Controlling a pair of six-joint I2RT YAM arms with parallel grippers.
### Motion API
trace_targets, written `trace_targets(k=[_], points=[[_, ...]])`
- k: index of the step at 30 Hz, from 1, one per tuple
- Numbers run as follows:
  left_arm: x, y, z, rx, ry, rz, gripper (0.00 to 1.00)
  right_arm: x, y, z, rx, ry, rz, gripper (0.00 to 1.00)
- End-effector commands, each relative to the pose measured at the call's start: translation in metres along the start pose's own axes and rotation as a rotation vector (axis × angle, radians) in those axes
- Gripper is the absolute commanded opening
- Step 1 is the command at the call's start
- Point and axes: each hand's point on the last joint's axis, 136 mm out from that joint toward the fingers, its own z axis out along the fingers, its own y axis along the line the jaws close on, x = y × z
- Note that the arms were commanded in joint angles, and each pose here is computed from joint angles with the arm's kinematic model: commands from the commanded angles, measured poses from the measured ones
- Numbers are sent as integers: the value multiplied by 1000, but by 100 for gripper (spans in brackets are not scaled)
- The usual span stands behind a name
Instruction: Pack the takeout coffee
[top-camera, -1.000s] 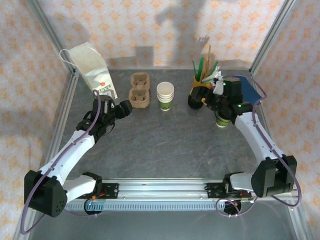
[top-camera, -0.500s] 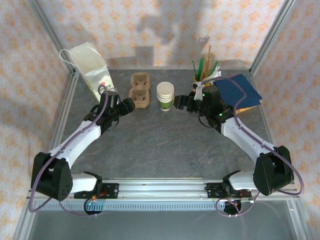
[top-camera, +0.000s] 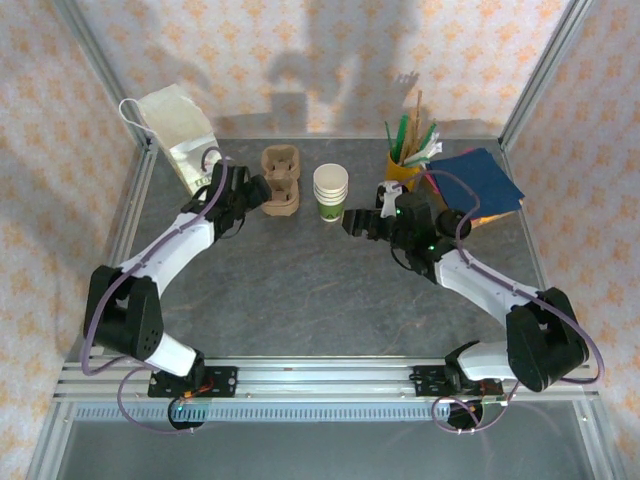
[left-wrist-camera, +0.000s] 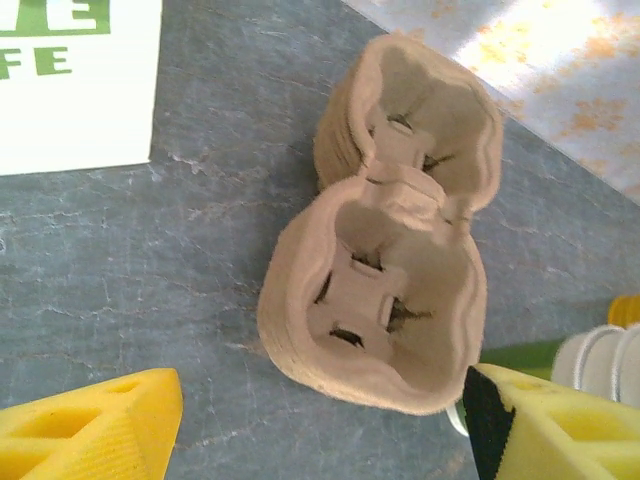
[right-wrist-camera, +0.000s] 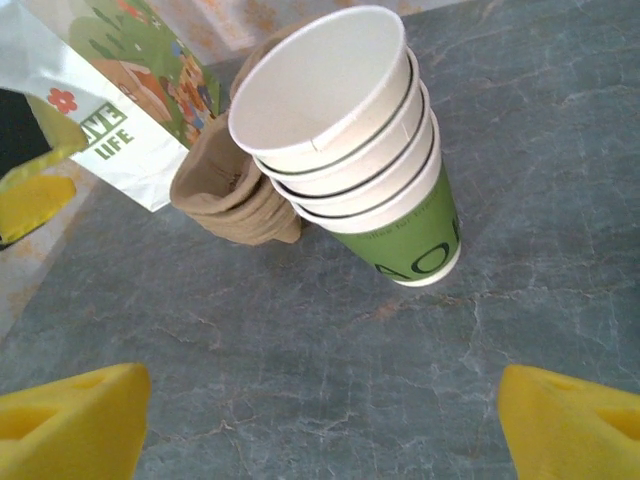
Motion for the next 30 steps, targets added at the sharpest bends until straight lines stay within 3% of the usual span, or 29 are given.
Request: trace_targets(k=[1, 15, 23, 30], points=[[-11, 8, 6, -63, -20, -20, 76, -22, 9, -11, -16, -104, -41, 89], [5, 3, 50, -75, 77, -40, 68, -13, 2, -9, -3, -97, -34, 89], [15, -1, 61, -41, 112, -50, 55, -12, 0, -6, 7, -91, -33, 88], [17, -3, 65, -33, 121, -54, 54, -10, -3, -4, 21, -81, -32, 89]])
